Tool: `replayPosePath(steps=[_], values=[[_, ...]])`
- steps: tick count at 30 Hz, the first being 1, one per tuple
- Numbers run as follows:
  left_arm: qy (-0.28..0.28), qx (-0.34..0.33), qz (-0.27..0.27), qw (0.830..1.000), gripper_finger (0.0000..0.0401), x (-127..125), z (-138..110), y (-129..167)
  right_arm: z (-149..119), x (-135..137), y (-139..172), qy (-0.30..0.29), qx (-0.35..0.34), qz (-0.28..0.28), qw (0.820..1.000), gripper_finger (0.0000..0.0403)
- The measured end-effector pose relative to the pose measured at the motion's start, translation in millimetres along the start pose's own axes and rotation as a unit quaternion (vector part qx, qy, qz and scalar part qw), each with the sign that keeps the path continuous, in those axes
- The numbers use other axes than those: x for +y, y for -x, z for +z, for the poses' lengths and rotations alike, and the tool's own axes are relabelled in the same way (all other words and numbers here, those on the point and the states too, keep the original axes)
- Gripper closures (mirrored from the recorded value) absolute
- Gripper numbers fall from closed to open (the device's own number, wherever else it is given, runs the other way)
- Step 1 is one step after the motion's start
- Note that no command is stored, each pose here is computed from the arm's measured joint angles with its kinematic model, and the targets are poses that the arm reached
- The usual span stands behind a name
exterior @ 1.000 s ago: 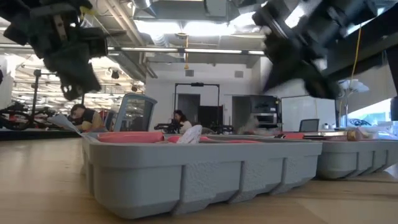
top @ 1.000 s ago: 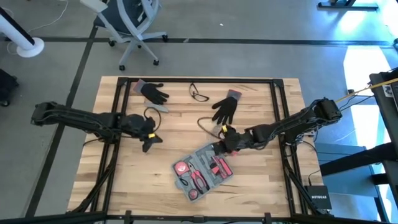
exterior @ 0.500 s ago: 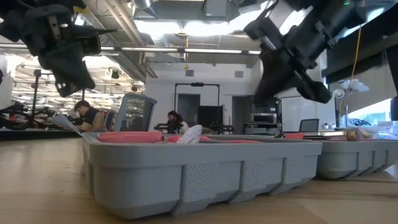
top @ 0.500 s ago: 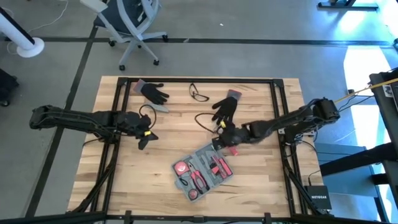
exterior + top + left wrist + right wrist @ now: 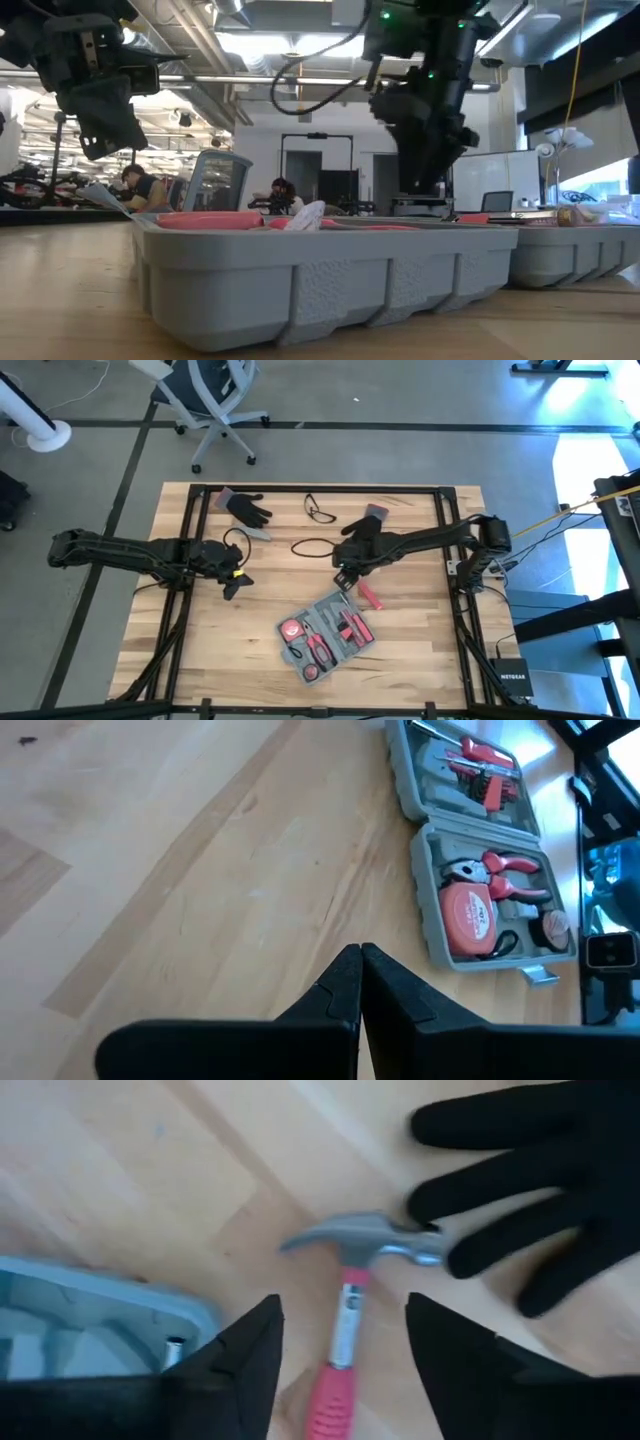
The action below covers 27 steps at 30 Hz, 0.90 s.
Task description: Prefit tool cases
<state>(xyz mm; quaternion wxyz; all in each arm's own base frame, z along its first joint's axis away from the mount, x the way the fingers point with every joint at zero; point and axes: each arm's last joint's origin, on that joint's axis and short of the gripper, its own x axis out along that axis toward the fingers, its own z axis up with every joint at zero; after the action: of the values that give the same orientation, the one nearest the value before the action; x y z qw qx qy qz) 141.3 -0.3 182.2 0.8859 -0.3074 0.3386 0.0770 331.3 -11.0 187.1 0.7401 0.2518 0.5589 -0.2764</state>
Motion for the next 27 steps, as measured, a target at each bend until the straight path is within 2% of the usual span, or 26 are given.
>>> replayPosePath(steps=[7, 16, 19, 22, 23, 27], values=[[0.012, -0.002, 0.009, 1.000, 0.0401, 1, 0, 0, -7, 4, -27, 0.000, 0.060, -0.028, 0.998, 0.0206], [0.027, -0.002, 0.010, 1.000, 0.0401, 1, 0, 0, -10, 4, -47, 0.004, 0.079, -0.050, 0.996, 0.0234], [0.029, -0.003, 0.010, 1.000, 0.0401, 1, 0, 0, -12, 6, -56, 0.006, 0.109, -0.040, 0.993, 0.0276], [0.038, -0.002, 0.010, 0.999, 0.0401, 1, 0, 0, -15, 10, -62, 0.019, 0.132, -0.023, 0.991, 0.0369], [0.042, -0.001, 0.011, 0.999, 0.0401, 1, -1, 0, -17, 12, -62, 0.028, 0.129, -0.027, 0.991, 0.0381], [0.048, 0.005, 0.015, 0.999, 0.0401, 2, -2, 0, -22, 15, -53, 0.034, 0.140, -0.039, 0.989, 0.0389]])
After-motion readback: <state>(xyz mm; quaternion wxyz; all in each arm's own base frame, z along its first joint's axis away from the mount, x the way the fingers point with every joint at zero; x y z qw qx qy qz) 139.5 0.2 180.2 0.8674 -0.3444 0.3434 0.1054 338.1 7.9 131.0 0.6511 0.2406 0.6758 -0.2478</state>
